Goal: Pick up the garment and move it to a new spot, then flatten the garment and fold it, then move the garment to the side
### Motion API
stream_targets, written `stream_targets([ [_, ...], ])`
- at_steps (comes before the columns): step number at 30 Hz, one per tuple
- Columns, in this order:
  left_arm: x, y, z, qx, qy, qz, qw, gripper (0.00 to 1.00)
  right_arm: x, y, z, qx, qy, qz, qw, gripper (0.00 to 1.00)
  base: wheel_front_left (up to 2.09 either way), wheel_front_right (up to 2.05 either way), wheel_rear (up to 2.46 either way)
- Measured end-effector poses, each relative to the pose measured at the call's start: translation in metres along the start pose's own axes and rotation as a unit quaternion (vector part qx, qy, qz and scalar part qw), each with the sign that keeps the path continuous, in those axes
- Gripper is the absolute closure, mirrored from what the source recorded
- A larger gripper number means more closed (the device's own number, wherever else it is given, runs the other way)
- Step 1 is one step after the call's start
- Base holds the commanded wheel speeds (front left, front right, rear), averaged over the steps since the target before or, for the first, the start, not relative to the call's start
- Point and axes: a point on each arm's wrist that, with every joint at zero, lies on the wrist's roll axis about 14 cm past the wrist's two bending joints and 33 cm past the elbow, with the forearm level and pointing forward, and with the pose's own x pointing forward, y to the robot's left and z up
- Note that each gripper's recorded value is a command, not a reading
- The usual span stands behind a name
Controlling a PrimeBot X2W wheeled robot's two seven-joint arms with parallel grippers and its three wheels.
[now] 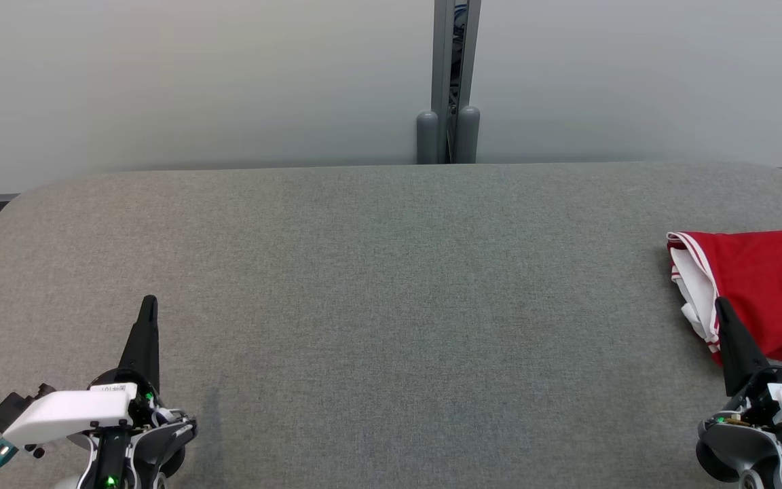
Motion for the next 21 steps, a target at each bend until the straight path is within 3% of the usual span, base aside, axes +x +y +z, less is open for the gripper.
stream_targets([
  [21,0.0000,0.0000,0.0001,0.000,0.000,0.000,1.000,1.00,0.0001,0.0001,-0.0001,0.000,0.000,0.000,1.000,1.00,0.00,0.00,0.00],
])
